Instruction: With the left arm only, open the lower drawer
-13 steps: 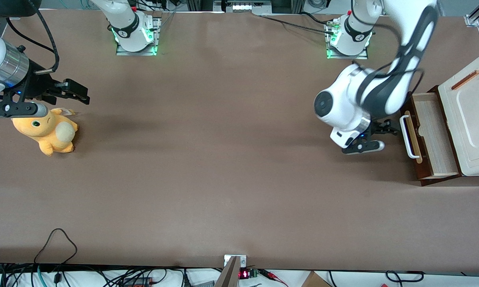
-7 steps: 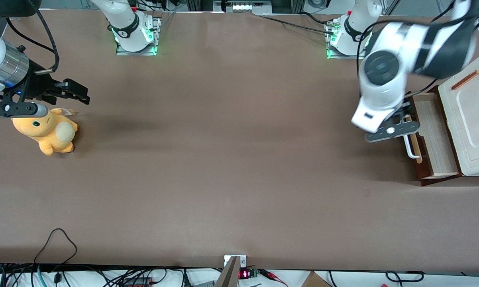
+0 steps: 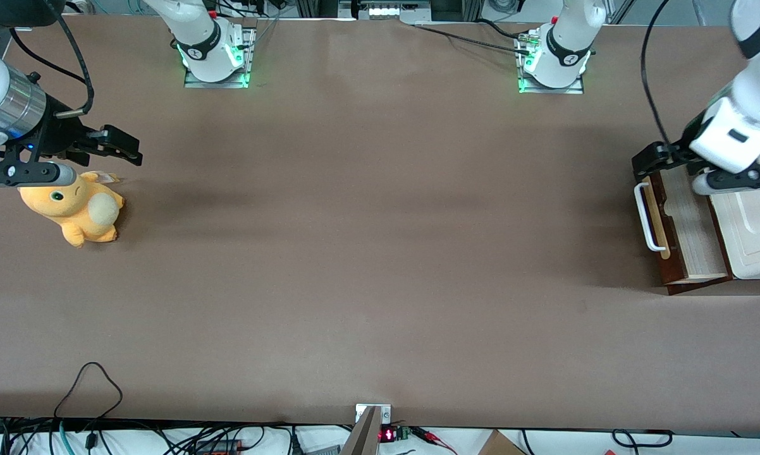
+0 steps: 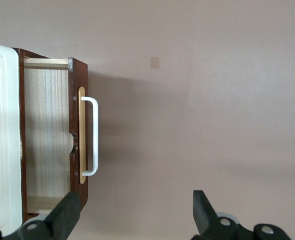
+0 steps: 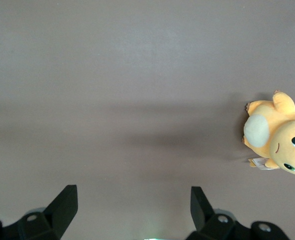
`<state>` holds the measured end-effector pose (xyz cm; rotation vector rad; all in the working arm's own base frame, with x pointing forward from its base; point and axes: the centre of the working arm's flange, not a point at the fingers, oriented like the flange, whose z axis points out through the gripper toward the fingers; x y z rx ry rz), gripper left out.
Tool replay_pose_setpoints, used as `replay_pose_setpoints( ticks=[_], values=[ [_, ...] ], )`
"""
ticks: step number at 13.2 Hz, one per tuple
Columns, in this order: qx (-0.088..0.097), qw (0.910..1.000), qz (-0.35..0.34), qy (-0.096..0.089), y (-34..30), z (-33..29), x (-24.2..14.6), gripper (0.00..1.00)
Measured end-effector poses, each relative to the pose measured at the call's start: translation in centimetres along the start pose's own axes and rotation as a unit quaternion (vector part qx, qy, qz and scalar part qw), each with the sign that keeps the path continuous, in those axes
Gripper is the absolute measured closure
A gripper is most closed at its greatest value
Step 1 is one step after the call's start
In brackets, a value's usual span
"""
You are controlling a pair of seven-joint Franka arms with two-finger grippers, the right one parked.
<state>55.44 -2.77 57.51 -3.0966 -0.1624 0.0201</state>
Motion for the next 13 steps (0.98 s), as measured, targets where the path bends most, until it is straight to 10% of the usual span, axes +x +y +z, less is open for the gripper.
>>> replay_pose_setpoints(
  ticks=[13],
  values=[
    [-0.016, 0.9998, 0.001, 0.008, 0.57, -1.53, -0.08, 0.0]
  ],
)
